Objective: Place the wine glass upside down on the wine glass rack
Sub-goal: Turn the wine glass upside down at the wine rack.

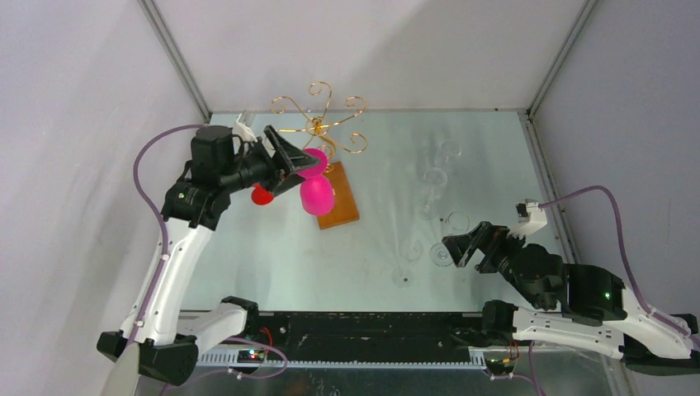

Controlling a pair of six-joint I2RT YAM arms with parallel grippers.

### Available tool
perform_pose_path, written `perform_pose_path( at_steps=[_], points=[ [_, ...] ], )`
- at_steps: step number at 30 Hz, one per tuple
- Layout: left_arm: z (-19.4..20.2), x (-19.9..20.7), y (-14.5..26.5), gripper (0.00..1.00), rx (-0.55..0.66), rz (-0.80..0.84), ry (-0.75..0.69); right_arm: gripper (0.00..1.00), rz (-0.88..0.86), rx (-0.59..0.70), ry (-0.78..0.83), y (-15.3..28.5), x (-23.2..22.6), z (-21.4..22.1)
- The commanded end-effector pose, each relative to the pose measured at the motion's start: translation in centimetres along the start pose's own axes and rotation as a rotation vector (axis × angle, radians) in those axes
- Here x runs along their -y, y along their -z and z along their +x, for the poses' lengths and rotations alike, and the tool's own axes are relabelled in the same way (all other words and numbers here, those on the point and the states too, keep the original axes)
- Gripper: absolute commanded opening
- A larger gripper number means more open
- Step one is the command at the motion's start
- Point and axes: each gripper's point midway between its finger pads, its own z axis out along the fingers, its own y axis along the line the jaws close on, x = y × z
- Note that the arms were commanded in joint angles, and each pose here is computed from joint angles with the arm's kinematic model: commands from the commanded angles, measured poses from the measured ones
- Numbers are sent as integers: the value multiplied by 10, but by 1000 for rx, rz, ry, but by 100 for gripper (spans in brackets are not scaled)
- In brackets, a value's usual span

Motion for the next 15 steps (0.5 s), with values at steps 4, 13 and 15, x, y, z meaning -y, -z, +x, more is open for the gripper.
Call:
perform_pose_path(
  at_steps=[4,13,15],
  points=[
    [9,-4,21,87,48,3,-128,100,11,5,-14,0,3,0],
    [16,-20,42,100,147,-9,-201,100,8,10,-20,2,5,-1],
    [17,-25,46,100,175,-16,-206,100,5,7,-22,2,4,-1]
  ],
)
